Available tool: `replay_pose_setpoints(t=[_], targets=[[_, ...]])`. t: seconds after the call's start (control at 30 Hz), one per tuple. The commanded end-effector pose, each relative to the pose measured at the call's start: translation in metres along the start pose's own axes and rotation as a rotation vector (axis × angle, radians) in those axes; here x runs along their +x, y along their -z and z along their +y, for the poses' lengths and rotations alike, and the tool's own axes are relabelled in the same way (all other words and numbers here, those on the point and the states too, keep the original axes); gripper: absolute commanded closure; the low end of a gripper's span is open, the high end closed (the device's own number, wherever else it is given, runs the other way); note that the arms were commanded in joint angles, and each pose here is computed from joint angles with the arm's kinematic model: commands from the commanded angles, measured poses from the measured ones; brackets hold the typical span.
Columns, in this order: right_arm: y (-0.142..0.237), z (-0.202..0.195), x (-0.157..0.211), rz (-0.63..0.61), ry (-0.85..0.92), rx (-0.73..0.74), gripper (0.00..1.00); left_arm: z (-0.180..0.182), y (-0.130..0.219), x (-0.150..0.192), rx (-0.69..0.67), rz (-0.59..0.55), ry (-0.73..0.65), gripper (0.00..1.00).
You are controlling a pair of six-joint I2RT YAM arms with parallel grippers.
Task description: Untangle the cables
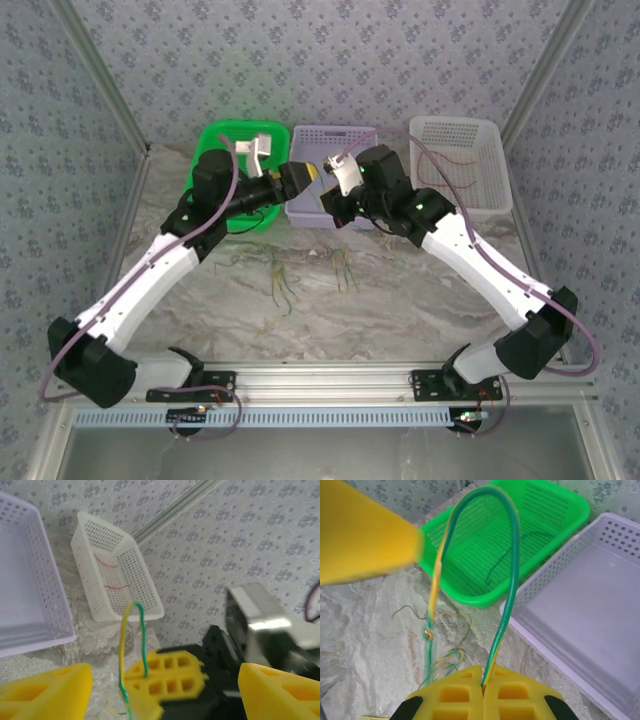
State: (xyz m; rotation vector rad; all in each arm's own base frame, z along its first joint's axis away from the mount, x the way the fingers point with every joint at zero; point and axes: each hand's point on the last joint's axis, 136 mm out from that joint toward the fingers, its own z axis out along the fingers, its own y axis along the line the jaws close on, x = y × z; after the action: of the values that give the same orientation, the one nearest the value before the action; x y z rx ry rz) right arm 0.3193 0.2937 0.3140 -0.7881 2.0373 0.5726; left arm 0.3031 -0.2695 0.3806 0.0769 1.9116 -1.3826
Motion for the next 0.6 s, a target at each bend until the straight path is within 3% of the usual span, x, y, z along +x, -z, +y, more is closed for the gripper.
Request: replay_pose_setpoints(t=[0.0,0.2,0.57], targets=[[0.019,-0.006,-0.011,-0.027,0.027,0.041,1.00,-0.009,0.013,0.006,0.029,-0.035,-0.033,0.26],[0.020,0.003,-0.011,-0.027,0.017,-0.011,1.00,0.006,0.006,0.023,0.009,-0.022,-0.033,0.34],[0.030,0.024,-0.007,-0.027,0.028,-0.093,1.00,0.016,-0.022,0.013,-0.006,-0.026,-0.045,0.48]])
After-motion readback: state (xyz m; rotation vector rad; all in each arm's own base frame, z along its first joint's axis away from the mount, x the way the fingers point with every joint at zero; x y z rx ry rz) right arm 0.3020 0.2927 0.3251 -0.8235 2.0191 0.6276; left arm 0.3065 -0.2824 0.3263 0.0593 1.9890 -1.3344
